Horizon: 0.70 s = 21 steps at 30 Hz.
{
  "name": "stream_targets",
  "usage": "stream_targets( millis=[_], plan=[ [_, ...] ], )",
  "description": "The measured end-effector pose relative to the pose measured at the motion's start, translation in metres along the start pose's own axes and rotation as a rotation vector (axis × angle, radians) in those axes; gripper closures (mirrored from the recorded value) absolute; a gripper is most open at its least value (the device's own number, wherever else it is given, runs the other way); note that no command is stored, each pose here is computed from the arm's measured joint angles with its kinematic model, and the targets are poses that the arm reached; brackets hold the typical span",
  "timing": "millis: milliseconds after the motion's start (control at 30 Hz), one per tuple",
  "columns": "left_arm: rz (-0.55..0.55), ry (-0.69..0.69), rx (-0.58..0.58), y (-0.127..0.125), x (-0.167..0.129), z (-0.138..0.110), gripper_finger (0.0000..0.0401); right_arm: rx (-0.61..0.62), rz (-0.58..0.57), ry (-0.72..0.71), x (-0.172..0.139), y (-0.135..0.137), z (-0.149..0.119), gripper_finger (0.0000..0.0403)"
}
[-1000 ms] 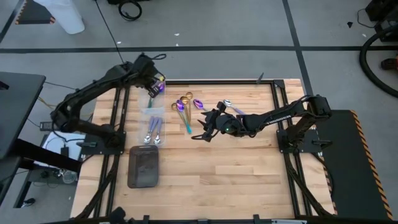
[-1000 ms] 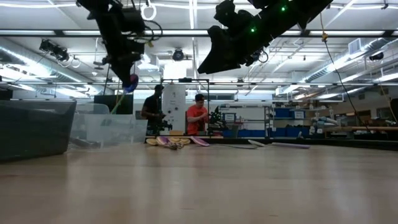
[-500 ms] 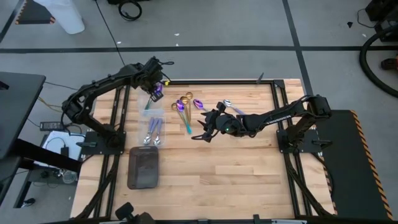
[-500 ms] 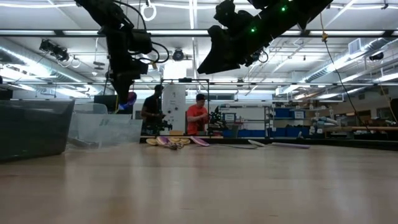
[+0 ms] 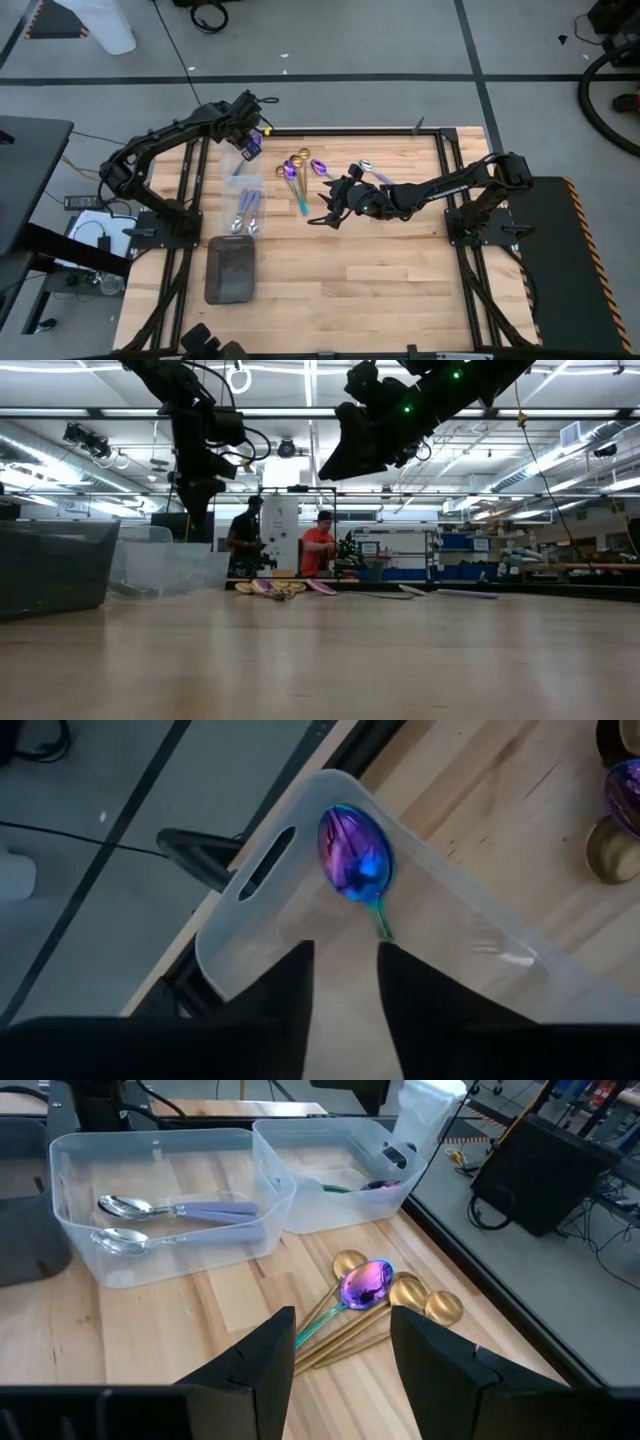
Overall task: Sort silverware by color (type)
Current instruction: Put the gold spoon into the black bin
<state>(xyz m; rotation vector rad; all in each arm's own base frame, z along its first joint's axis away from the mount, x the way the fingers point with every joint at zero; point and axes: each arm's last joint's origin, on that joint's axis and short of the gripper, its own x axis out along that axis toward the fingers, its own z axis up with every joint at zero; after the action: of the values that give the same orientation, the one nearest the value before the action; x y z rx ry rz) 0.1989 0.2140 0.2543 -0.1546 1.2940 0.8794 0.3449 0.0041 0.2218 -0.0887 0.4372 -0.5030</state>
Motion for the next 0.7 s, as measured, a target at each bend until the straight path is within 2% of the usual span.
stream_targets(
  millis=[100, 200, 333, 400, 533, 700],
  plan=[
    [-0.012, -0.009, -0.001, 0.000, -0.003, -0.001, 0.0256, -0.001, 0.000, 0.010, 0.000, 0.000, -0.001, 0.0228],
    [-0.077, -0.057, 0.011, -0.007, -0.011, 0.000, 0.0246, 0.009, 0.000, 0.010, 0.000, 0.000, -0.001, 0.0228],
    [-0.161, -0.146, 0.034, -0.020, -0.029, 0.002, 0.0244, 0.087, -0.007, 0.017, 0.002, -0.003, -0.002, 0.0228],
    [-0.191, -0.224, 0.047, -0.028, -0.040, 0.002, 0.0244, 0.108, -0.007, 0.033, 0.007, -0.001, -0.004, 0.0229],
    [-0.222, -0.468, 0.080, -0.045, -0.061, -0.004, 0.0244, 0.083, 0.008, 0.089, 0.026, 0.008, -0.007, 0.0232],
    [-0.254, -0.623, 0.096, -0.062, -0.067, -0.024, 0.0244, 0.080, 0.014, 0.164, 0.061, 0.005, -0.008, 0.0233]
  ],
)
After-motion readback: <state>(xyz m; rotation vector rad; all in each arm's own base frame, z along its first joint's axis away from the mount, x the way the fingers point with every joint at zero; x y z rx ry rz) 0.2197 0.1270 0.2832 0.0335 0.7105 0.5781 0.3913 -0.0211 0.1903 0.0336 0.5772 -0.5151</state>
